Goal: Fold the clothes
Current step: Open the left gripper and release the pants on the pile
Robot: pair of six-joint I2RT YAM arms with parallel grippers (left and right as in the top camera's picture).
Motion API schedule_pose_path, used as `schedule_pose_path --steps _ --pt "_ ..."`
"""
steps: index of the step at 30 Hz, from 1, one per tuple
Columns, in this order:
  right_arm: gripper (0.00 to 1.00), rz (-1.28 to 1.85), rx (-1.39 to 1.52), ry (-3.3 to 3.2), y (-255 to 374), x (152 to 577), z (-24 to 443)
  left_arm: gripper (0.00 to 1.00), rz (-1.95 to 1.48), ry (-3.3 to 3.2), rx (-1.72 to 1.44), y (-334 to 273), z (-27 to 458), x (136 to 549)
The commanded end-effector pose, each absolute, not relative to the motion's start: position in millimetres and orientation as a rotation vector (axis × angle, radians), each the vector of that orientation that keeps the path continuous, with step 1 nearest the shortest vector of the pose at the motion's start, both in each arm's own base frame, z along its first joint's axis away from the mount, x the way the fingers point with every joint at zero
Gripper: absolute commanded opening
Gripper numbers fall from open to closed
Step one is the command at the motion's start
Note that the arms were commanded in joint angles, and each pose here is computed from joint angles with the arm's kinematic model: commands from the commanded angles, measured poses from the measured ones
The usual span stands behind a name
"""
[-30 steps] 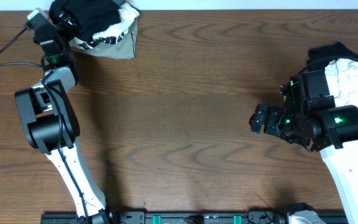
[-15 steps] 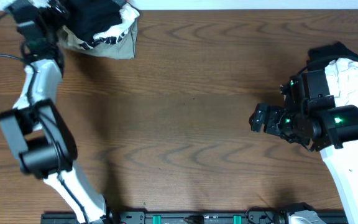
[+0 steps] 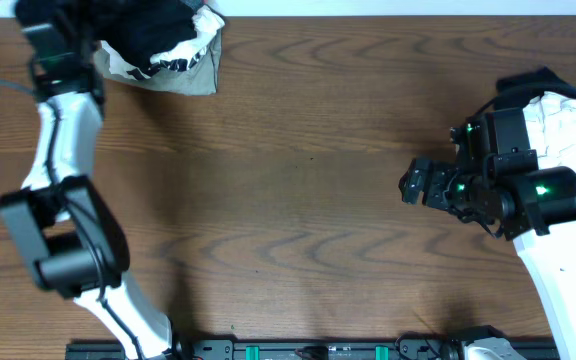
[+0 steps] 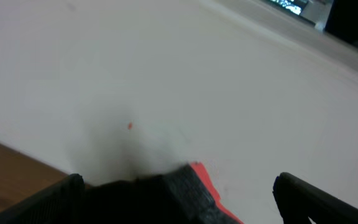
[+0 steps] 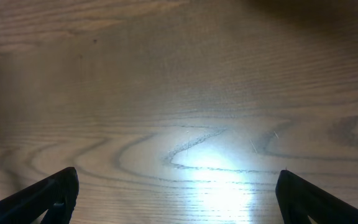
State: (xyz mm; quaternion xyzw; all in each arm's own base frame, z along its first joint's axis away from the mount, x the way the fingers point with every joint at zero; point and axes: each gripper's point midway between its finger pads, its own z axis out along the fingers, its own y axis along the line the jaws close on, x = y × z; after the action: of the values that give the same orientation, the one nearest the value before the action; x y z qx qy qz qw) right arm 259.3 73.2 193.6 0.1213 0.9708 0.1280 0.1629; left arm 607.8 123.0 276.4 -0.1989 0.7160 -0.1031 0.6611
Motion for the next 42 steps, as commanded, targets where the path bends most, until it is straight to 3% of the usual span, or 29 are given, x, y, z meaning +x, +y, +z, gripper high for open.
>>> schedule_pose_path --steps 1,9,12,15,24,28,34,42 --pt "0.99 0.339 0.347 2.813 70 257 179 0.99 -0.049 1.656 -0.395 114 230 630" --pt "0.99 0.319 0.361 2.873 70 255 152 0.98 0.144 1.721 -0.307 109 118 654" --pt "0.99 0.312 0.365 2.893 70 255 146 0.98 0.218 1.739 -0.368 123 99 650" --pt "0.99 0.306 0.369 2.909 70 255 143 0.98 0.237 1.673 -0.381 128 124 650" --pt "0.99 0.313 0.365 2.889 71 260 144 0.98 0.184 1.445 -0.349 107 271 634" --pt "0.99 0.315 0.363 2.882 71 262 144 0.98 0.169 1.413 -0.338 100 292 630" --pt "0.99 0.315 0.363 2.882 71 262 144 0.98 0.149 1.491 -0.334 97 251 641" --pt "0.99 0.317 0.363 2.879 71 263 144 0.98 0.17 1.666 -0.34 99 134 659"
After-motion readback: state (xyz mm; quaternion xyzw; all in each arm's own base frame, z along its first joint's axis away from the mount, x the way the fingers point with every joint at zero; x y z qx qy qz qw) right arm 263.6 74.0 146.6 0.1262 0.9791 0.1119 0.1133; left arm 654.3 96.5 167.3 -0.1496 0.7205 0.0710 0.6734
